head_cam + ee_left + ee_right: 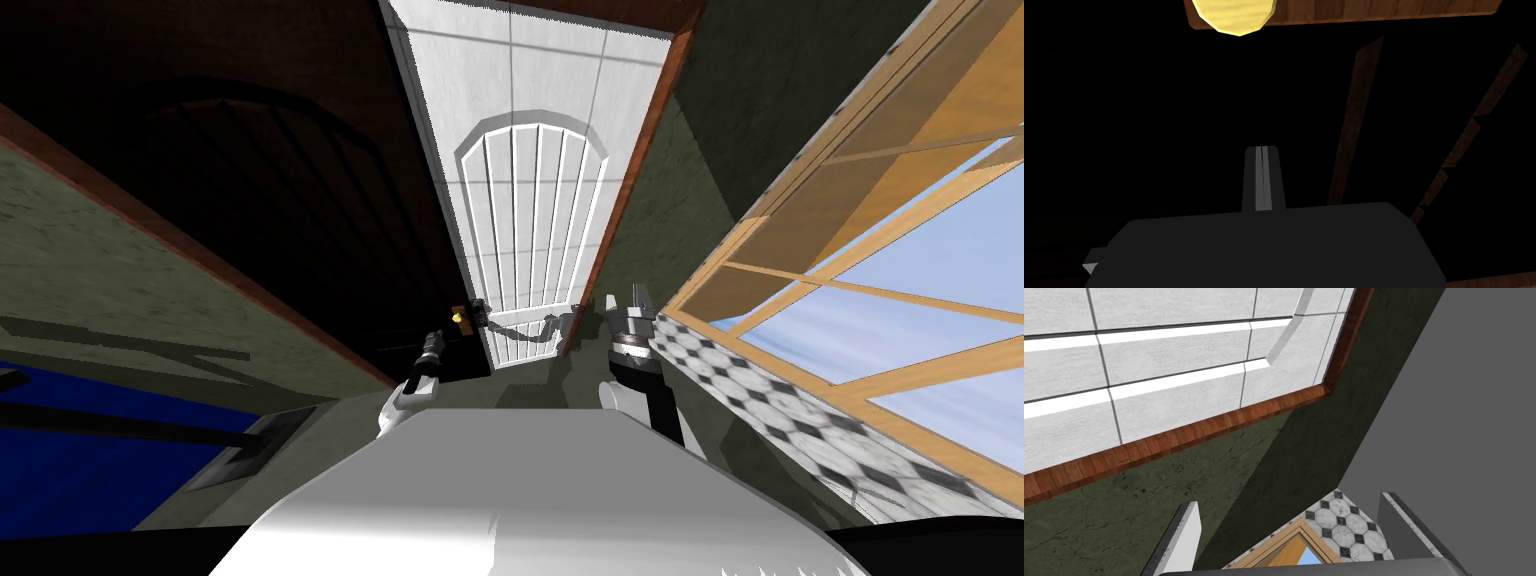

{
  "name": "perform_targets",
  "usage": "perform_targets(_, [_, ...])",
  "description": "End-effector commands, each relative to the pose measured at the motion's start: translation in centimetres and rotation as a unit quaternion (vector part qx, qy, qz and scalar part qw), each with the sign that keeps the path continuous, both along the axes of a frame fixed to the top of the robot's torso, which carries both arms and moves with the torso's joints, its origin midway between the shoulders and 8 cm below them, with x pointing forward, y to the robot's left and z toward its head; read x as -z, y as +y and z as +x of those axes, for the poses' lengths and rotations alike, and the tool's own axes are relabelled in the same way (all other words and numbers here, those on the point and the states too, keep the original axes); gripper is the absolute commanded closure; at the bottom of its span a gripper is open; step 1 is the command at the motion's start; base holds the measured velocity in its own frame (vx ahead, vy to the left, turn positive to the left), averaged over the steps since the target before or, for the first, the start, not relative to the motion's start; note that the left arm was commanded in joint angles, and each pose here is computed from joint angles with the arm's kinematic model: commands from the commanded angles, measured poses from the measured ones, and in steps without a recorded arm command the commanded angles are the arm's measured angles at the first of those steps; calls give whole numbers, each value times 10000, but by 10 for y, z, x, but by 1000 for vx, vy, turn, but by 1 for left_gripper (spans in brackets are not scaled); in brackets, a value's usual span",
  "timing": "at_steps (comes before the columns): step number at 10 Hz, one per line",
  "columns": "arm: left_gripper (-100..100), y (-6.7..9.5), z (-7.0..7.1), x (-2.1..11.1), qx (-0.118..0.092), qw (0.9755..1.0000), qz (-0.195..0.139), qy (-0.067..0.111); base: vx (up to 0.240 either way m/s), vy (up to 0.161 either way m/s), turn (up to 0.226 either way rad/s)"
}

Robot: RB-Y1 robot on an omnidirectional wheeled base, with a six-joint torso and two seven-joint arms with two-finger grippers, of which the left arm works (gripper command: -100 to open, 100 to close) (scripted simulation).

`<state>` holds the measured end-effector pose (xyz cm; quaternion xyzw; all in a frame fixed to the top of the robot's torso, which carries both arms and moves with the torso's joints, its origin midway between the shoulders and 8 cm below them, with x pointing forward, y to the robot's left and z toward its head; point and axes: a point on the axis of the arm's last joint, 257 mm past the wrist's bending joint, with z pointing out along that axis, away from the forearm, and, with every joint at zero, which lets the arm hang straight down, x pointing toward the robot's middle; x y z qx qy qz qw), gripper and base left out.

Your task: Pull the door open

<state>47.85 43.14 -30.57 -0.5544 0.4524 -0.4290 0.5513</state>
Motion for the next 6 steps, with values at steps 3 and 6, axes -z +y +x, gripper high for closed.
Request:
perform_targets(3, [-100,-30,6,-8,281,9995,-77,-121,-185,-70,-87])
perform_targets(6, [-100,11,-12,7,-53,9999,18,90,-42,40,124])
